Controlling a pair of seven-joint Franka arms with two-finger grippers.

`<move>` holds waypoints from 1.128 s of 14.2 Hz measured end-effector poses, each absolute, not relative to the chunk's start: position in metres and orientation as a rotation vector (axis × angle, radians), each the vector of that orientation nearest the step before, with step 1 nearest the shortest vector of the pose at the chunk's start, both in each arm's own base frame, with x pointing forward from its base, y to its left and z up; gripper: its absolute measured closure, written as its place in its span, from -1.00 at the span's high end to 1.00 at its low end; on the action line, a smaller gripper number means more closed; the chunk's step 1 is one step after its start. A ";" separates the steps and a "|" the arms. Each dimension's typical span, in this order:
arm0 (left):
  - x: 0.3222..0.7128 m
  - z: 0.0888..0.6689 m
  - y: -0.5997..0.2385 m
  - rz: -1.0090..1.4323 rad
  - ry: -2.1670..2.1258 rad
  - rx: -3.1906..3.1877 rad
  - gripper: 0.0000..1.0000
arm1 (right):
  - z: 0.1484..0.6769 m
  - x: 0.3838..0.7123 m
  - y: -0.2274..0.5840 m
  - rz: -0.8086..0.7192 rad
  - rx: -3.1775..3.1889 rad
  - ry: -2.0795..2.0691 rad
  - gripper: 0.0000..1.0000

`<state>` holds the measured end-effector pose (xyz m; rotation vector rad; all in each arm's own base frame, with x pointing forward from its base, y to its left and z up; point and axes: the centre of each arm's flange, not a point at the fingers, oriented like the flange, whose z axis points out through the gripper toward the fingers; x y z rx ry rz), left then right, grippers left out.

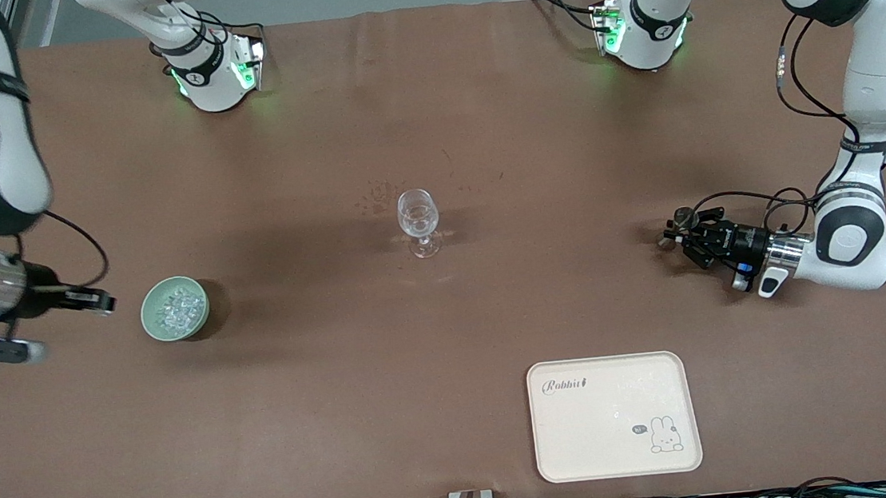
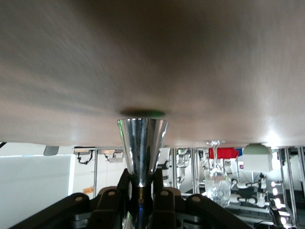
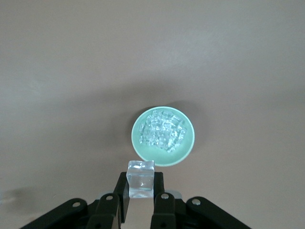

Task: Pour wine and add ice with both arms
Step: 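Lift the ice cube with the right gripper while the left gripper lifts jigger, then carry the metal jigger over the wine glass with the left gripper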

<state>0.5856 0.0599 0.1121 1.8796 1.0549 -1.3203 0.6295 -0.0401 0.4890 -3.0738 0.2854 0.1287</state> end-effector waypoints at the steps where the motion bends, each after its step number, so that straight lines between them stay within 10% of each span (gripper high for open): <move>1: 0.589 0.117 0.052 -1.323 1.028 1.878 -0.58 | 0.515 0.623 -0.042 0.112 -3.071 0.285 -0.52; 16: 0.632 0.274 -0.107 -1.307 0.970 1.907 -0.58 | 0.647 0.570 -0.034 0.101 -3.112 0.242 -0.52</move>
